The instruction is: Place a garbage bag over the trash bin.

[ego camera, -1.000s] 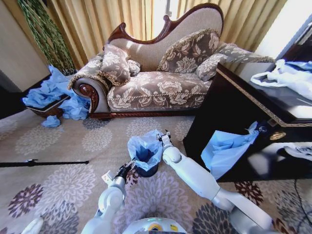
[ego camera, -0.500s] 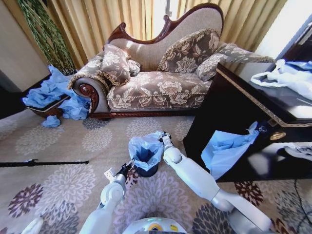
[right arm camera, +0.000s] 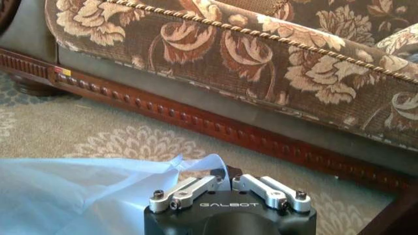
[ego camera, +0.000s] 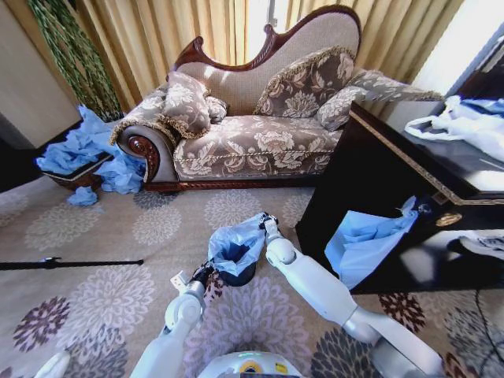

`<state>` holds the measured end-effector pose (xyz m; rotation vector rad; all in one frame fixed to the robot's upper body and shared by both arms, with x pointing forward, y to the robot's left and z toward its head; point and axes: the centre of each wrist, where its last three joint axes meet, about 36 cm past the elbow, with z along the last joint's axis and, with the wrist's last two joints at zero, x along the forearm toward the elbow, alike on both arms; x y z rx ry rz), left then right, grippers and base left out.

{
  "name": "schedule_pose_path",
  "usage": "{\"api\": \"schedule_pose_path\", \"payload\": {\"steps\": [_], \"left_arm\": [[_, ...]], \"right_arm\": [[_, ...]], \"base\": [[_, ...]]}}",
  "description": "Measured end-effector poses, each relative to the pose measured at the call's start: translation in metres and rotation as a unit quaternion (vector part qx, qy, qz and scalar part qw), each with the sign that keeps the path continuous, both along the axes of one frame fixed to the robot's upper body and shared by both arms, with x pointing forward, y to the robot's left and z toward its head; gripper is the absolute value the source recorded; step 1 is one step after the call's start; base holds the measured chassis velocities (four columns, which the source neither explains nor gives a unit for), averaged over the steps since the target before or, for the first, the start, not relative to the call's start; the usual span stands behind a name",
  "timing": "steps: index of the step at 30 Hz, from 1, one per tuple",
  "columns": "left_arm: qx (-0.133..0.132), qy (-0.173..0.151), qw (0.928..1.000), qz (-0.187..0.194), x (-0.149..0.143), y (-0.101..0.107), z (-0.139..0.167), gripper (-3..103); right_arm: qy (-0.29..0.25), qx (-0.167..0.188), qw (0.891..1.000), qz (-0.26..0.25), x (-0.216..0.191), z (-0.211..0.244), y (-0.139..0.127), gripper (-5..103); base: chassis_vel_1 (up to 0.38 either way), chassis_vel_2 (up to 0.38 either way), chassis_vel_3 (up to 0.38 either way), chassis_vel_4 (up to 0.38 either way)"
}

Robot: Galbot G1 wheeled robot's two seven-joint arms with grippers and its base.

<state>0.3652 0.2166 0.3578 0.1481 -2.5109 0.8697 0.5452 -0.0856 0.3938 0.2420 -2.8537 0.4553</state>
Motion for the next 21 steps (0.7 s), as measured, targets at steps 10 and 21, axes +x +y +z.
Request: {"api": "schedule_pose_path", "payload": {"steps": [10, 21], "left_arm": [[0.004, -0.025, 0.9996, -0.008, 0.011, -0.001, 0.012, 0], [0.017, -0.068, 0.9975, -0.007, 0.030, 0.013, 0.041, 0]], "right_arm": [[-0.003, -0.004, 1.000, -0.002, 0.000, 0.001, -0.007, 0], [-0.005, -0.007, 1.000, -0.011, 0.001, 0.000, -0.014, 0]], "base": [[0.000, 0.000, 0.000, 0.000], [0.000, 0.000, 0.000, 0.000]]}}
